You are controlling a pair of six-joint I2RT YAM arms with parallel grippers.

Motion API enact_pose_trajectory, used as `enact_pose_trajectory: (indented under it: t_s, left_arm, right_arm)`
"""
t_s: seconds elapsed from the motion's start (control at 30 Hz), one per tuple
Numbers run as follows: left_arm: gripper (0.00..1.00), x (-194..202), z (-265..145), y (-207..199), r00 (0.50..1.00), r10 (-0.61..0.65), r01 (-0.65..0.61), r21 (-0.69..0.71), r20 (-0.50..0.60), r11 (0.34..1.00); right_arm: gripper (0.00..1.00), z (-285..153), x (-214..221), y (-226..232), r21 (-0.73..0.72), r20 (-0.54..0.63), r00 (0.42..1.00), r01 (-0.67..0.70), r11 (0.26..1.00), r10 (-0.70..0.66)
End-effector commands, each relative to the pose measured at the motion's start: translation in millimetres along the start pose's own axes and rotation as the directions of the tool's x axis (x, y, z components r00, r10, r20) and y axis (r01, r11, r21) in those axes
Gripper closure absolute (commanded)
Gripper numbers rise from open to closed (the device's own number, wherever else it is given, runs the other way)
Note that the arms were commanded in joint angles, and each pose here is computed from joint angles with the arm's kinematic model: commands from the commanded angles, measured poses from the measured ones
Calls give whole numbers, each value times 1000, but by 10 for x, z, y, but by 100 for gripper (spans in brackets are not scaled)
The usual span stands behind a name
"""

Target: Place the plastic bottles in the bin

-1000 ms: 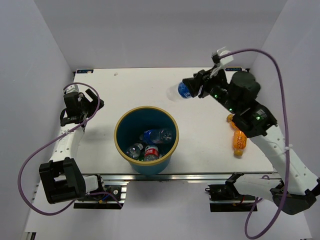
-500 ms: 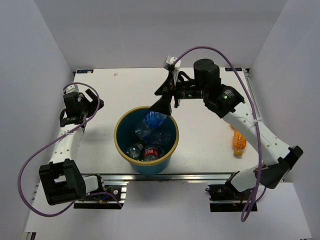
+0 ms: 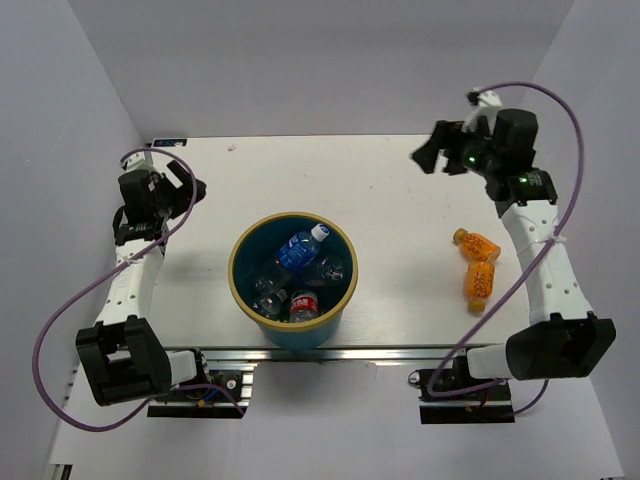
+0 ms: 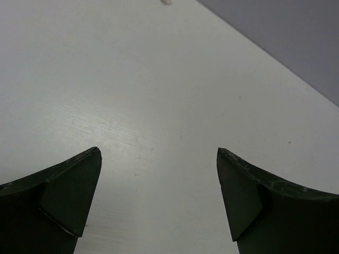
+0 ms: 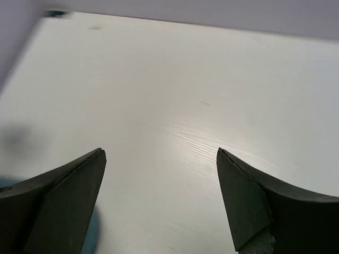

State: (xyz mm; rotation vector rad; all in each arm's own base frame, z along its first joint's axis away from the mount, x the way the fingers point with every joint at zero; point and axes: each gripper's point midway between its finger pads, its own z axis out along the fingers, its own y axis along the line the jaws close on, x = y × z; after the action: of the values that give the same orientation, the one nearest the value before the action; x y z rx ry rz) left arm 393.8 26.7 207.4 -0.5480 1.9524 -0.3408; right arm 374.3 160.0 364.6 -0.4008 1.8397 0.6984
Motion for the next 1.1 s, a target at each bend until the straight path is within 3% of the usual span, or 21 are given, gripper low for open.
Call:
enact_pose_trajectory:
  t_s: [0.0,0.03,0.1,0.13,0.17,0.27,0.37,0.47,0.7,0.83,0.87,0.93,1.0,1.07]
  left_arm:
    - [2,-326,8,-284,997,21,-29,114,71,993]
    - [2,-326,28,-309,997,18,-27,130,71,991]
    - [2,-296,95,-323,998,13,-21,147,56,989]
    - [2,-331,115,-355,998,15,-24,156,59,987]
    - [2,-295,175,-331,999,18,-24,154,41,988]
    - [2,-311,219,-359,999,10,-15,166,32,986]
    - [2,-346,247,-447,999,3,-12,214,41,977]
    - [2,-336,299,-470,1000,-1,-5,230,28,973]
    - [2,-309,367,-372,1000,0,-4,185,23,983]
    - [2,-357,408,-333,999,9,-14,159,34,987]
    - [2,-376,420,-319,999,10,-15,145,37,989]
    - [2,-377,433,-300,1000,7,-11,131,29,991]
    - [2,-375,439,-279,1000,4,-7,123,29,992]
    - [2,-389,426,-288,999,7,-11,126,37,992]
  right_arm:
    - [11,-302,541,-1214,478,-110,985,-68,876,136]
    - [11,-427,703,-1449,511,-234,972,94,854,33]
    - [11,-514,1027,-1700,507,-390,920,260,822,-50]
    - [11,-658,1247,-1897,519,-468,882,321,793,-51]
    - [11,-694,1351,-1963,431,-557,818,436,791,-147]
    - [11,-867,1753,-2114,315,-709,679,546,777,-190]
    - [11,-1029,1977,-2302,316,-788,600,589,744,-141]
    - [11,-958,2138,-2352,263,-798,584,559,787,-148]
    - [11,-971,2832,-2488,201,-894,446,481,853,-42]
    - [12,-945,3030,-2527,210,-906,424,425,880,11]
    - [15,-958,3110,-2507,207,-914,404,398,894,32]
    - [28,-910,3091,-2483,215,-908,417,367,905,47]
    - [56,-861,3087,-2403,202,-902,430,318,926,49]
    - [68,-780,2886,-2393,214,-880,473,307,928,46]
